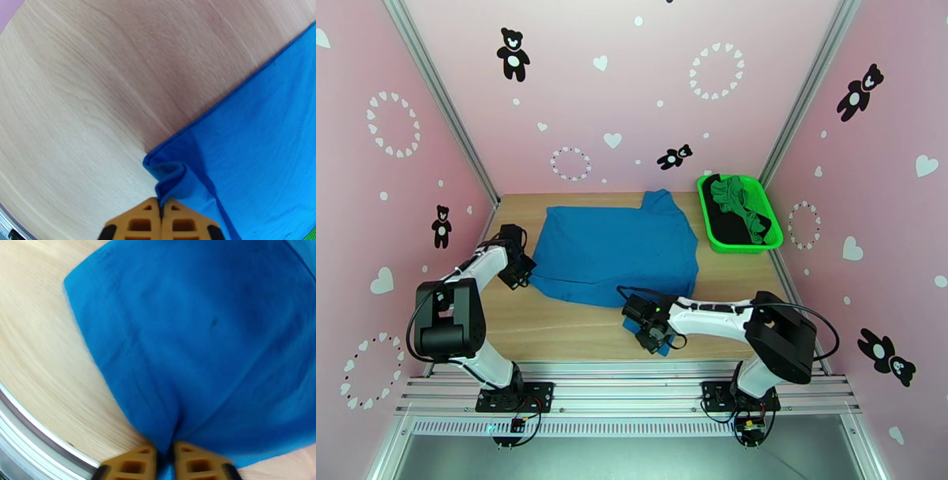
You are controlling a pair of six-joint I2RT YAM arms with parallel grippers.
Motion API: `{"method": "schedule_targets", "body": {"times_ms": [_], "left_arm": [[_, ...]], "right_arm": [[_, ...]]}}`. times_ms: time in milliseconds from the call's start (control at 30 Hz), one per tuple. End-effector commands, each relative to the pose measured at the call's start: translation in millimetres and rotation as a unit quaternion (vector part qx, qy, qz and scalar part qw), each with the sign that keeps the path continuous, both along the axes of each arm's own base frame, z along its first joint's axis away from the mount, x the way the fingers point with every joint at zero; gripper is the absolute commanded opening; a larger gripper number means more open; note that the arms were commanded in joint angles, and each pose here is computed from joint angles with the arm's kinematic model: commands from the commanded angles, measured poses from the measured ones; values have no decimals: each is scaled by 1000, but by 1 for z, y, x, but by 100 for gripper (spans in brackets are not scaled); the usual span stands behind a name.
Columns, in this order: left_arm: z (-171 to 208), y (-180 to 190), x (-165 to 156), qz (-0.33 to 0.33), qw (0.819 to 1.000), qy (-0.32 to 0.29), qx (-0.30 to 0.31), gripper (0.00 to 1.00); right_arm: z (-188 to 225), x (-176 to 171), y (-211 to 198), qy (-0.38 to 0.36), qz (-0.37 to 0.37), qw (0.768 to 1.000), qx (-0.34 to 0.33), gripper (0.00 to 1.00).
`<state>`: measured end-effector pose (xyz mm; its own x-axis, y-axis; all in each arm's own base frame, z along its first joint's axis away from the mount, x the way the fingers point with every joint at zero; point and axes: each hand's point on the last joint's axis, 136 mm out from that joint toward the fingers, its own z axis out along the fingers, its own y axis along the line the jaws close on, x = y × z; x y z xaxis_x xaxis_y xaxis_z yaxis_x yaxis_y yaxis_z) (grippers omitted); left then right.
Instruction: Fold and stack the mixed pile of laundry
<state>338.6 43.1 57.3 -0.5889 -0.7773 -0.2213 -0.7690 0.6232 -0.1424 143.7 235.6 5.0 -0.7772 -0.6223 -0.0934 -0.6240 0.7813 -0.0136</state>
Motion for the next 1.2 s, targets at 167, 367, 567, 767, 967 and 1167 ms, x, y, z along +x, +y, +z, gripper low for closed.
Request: {"method": "schedule_targets", "body": {"times_ms": [167,367,567,767,967,1167], "left_arm": [[11,-4,-23,-4,1000,-8,-7,0],[2,-6,-49,4,1000,2,-8,0],[-7,-7,-70,11,1000,10,-7,0],[-6,-8,-81,13,1000,11,-10,0],[19,-8,-68,10,1000,-13,-11,0],[44,-5,-43,6,1000,-30,-5,0]], "right_arm": [[-17,-16,-28,-4,12,997,-72,0],[23,-25,-45,-38,1,997,-71,0],[49,-32,-67,-65,-42,996,-35,0],[74,-25,-68,-101,-58,993,10,0],[105,9,-56,-144,-45,989,3,0],[140,65,-55,-179,-18,982,-50,0]]}}
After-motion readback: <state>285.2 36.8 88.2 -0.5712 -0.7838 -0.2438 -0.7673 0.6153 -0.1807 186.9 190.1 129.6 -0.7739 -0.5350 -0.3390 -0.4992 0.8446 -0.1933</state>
